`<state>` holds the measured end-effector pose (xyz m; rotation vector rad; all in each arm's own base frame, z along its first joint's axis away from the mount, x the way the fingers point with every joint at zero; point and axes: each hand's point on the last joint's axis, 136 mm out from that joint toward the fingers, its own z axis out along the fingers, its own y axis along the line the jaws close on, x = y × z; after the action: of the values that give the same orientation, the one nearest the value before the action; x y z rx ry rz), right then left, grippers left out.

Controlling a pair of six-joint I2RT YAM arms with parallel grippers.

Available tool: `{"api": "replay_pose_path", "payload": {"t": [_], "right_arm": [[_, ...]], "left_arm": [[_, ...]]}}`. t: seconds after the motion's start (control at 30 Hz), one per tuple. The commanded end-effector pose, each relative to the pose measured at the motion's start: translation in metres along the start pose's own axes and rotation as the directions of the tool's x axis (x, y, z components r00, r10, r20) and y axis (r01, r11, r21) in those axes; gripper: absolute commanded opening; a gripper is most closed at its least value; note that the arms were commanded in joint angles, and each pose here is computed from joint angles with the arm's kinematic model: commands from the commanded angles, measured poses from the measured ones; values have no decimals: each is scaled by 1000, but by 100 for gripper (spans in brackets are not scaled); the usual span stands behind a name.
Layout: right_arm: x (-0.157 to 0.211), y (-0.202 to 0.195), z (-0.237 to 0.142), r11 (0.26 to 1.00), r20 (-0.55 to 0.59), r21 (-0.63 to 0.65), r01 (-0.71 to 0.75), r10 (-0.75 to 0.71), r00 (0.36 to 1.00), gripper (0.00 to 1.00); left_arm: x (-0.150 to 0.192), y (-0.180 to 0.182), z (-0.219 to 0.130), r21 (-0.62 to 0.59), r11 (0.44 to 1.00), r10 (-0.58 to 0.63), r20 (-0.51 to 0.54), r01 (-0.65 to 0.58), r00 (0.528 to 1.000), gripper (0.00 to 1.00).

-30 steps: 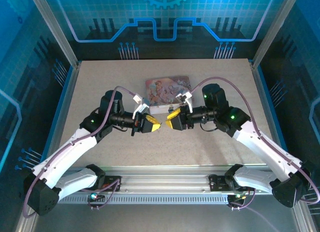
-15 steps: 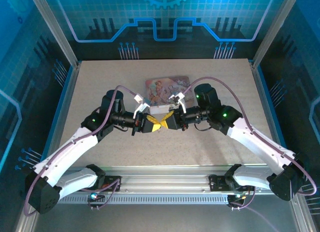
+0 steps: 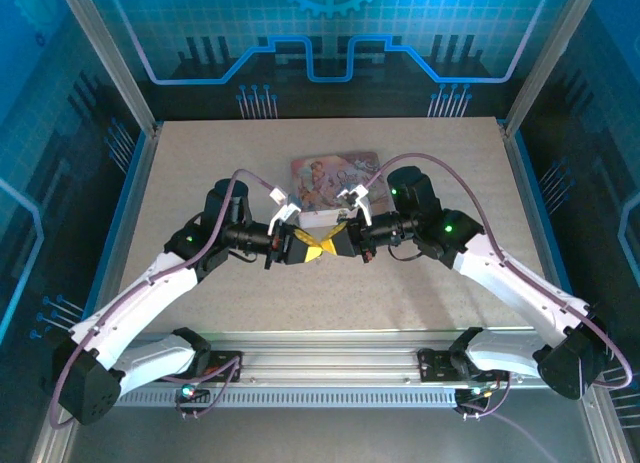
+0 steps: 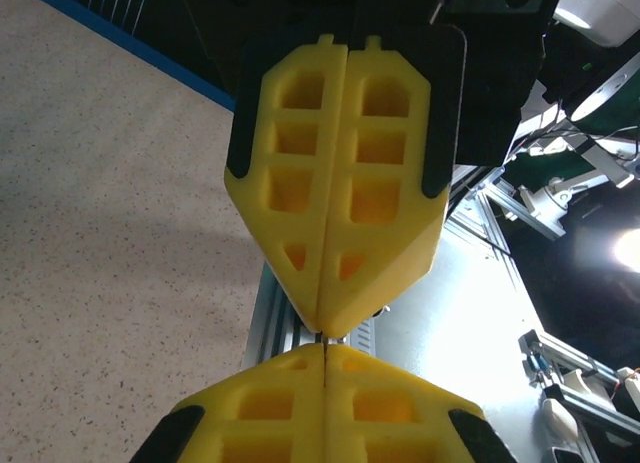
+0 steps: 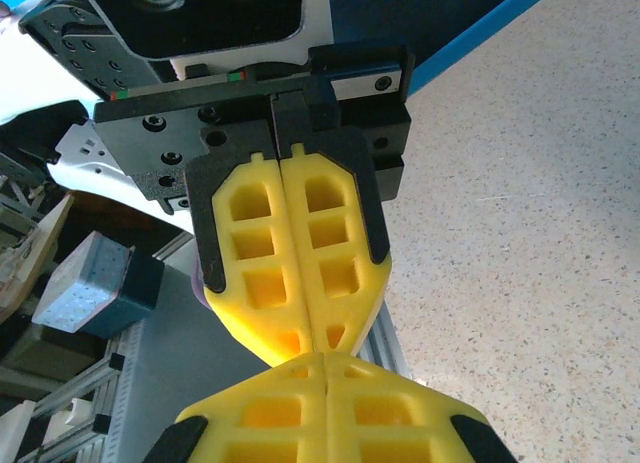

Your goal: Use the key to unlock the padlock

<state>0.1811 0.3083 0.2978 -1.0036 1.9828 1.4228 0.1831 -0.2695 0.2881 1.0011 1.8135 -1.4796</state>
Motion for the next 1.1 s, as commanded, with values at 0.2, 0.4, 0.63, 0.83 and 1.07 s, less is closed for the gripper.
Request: {"api": "replay_pose_path", "payload": {"t": [0.2, 0.4, 0.63, 0.83, 1.07], "right_arm": [[-6, -4, -2, 997, -28, 58, 41, -40, 999, 0], [-8, -20, -17, 985, -87, 161, 65, -52, 995, 0], [0, -32, -20, 961, -250, 241, 137, -75, 965, 0], [-8, -1, -7, 991, -204, 33, 129, -120, 972, 0], [-7, 3, -3, 993, -195, -13, 114, -115, 974, 0]], "left_arm": [[-15, 7, -9, -82, 996, 33, 78, -26, 996, 30], [-10, 27, -25, -246, 968, -13, 168, 55, 986, 60], [6, 29, -29, -254, 963, -37, 194, 86, 980, 66], [5, 26, -18, -138, 984, -73, 242, 109, 968, 63], [-2, 15, -8, -54, 996, -50, 244, 65, 969, 56]]}}
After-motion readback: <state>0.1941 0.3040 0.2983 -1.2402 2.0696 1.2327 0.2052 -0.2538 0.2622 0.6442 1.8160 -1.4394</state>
